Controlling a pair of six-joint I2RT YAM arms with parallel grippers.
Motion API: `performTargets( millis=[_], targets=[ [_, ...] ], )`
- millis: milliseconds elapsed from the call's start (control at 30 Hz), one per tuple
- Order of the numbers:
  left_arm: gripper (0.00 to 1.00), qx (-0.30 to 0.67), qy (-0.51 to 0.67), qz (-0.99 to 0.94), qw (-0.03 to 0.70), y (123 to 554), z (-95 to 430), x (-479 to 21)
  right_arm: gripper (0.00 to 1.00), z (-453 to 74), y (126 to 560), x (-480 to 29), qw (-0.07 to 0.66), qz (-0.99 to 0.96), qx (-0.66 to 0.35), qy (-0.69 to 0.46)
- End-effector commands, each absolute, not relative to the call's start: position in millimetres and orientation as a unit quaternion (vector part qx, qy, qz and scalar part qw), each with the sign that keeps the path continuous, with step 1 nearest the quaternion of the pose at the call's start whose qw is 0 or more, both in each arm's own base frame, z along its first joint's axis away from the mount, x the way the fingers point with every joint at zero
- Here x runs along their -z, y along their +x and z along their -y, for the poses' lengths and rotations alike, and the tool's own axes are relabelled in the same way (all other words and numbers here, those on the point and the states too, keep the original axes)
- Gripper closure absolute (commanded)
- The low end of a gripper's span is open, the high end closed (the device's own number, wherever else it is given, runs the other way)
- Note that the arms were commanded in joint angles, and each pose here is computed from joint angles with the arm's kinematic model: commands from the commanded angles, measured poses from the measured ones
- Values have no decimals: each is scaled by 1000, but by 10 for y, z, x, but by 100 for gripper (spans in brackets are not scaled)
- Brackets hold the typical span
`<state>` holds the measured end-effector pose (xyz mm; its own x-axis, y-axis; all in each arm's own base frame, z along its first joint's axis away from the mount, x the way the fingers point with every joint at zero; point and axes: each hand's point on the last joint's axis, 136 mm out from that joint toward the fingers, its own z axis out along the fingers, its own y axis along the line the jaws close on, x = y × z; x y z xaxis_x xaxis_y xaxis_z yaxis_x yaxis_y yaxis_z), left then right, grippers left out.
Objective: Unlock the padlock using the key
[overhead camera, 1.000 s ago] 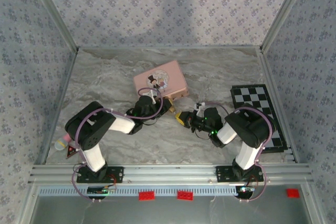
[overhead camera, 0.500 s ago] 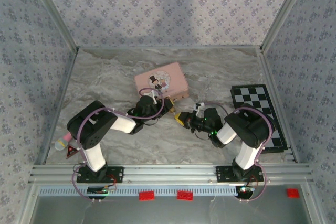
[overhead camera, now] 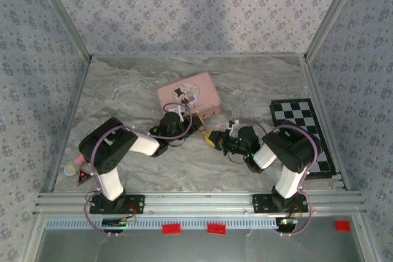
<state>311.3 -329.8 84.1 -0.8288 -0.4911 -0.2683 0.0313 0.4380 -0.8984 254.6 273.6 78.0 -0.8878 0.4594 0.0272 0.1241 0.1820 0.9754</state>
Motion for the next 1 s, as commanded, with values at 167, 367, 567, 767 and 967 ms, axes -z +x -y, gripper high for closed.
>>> performTargets(
  millis=[167,367,567,767,967],
  targets=[
    [95,551,-131,-809,158,2739,3539,-745,100,-2595,2666,-891,156,-736,-624,211],
    [96,566,-124,-798,169,2743,3548,-855,100,-2598,2686,-883,152,-736,-625,213],
    [97,573,-121,-790,180,2749,3563,-914,100,-2641,2701,-958,149,-728,-633,214],
    [97,584,-115,-783,181,2736,3629,-980,100,-2727,2722,-1010,148,-724,-640,211],
    [97,582,-115,-784,182,2720,3608,-979,100,-2711,2728,-1016,153,-724,-639,211]
  ],
)
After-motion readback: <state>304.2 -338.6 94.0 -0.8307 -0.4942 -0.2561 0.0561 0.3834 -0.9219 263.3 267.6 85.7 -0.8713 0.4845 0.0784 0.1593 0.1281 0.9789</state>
